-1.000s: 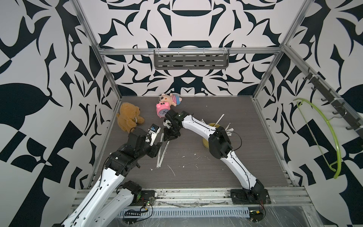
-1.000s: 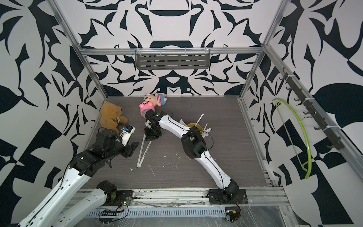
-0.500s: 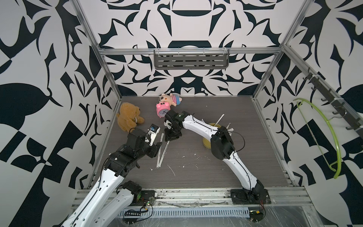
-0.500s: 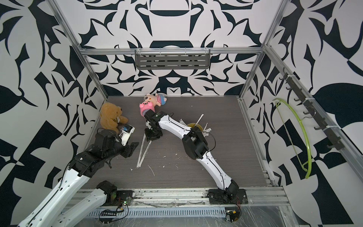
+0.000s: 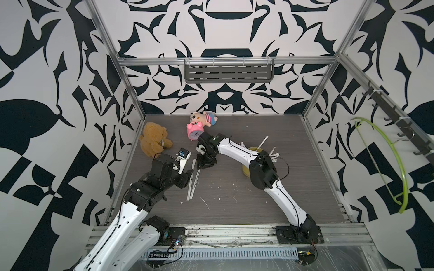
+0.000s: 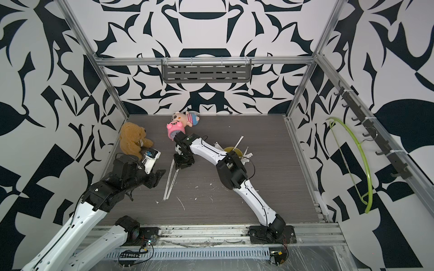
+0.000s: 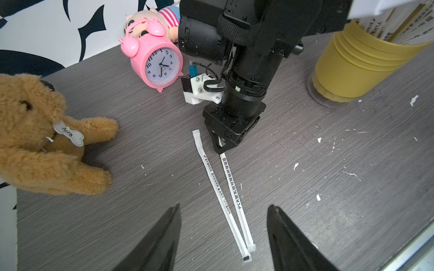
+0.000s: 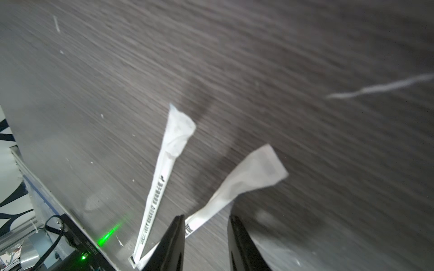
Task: Take the straws out of the storage container
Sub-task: Place the straw at the center of the board, then pick up the straw from the container.
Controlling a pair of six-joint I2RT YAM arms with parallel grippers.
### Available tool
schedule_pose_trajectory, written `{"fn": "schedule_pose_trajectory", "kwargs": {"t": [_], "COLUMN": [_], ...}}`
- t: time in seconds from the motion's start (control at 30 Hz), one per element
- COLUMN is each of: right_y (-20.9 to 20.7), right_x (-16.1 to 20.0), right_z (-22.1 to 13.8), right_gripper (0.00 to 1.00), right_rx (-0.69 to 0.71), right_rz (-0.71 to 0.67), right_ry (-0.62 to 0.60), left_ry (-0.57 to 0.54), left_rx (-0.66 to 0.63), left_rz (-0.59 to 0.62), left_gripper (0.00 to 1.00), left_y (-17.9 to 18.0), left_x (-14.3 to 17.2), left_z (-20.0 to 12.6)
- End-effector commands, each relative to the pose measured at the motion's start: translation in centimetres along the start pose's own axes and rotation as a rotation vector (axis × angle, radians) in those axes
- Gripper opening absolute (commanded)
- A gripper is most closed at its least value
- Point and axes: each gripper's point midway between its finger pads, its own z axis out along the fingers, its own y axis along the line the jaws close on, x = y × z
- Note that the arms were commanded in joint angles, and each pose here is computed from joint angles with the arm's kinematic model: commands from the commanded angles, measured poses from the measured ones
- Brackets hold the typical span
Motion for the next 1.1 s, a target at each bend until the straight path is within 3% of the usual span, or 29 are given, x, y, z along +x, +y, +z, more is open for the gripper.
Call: {"fn": "schedule_pose_trajectory", "kwargs": {"t": [0.0,0.37,0.53,0.73,0.97,1.07], "right_y": [0.9,3.5,3.5,6.6,7.3,6.5], "right_x": [-0.3,-0.9,-1.6,-2.9,-2.1,-0.5], "right_z": [0.3,1.6,-1.2,-10.7,-24.7,-30.4], "right_gripper": [0.36,0.35,0.35,0.35,0.35,0.35], "right_rx": [-0.028,-0.143,-0.099,-0.099,-0.048,0.011], "right_rz": [-0.002,-0.012,-0.021,-0.107,-0.175,-0.199], "right_ry": [-0.006,-0.011,-0.065,-0.22,-0.456,-0.551], "left_ry": [-0.003,0.002,-0.002,-0.056,-0.214,-0.266], "left_rx": [-0.004,-0.004,-0.012,0.006,0.12,0.172], "left_rz": [-0.005,-0.009,-0.013,-0.061,-0.172,-0.149], "left_gripper": [0.65,0.65,0.65,0.63,0.57,0.56], "left_y": [0.1,0.2,0.4,0.3,-1.3,-2.9], "left_x": [0.4,0.4,0.4,-2.1,-8.5,-11.2], "left_z": [0.3,0.4,0.4,-0.3,-1.8,-1.7]}}
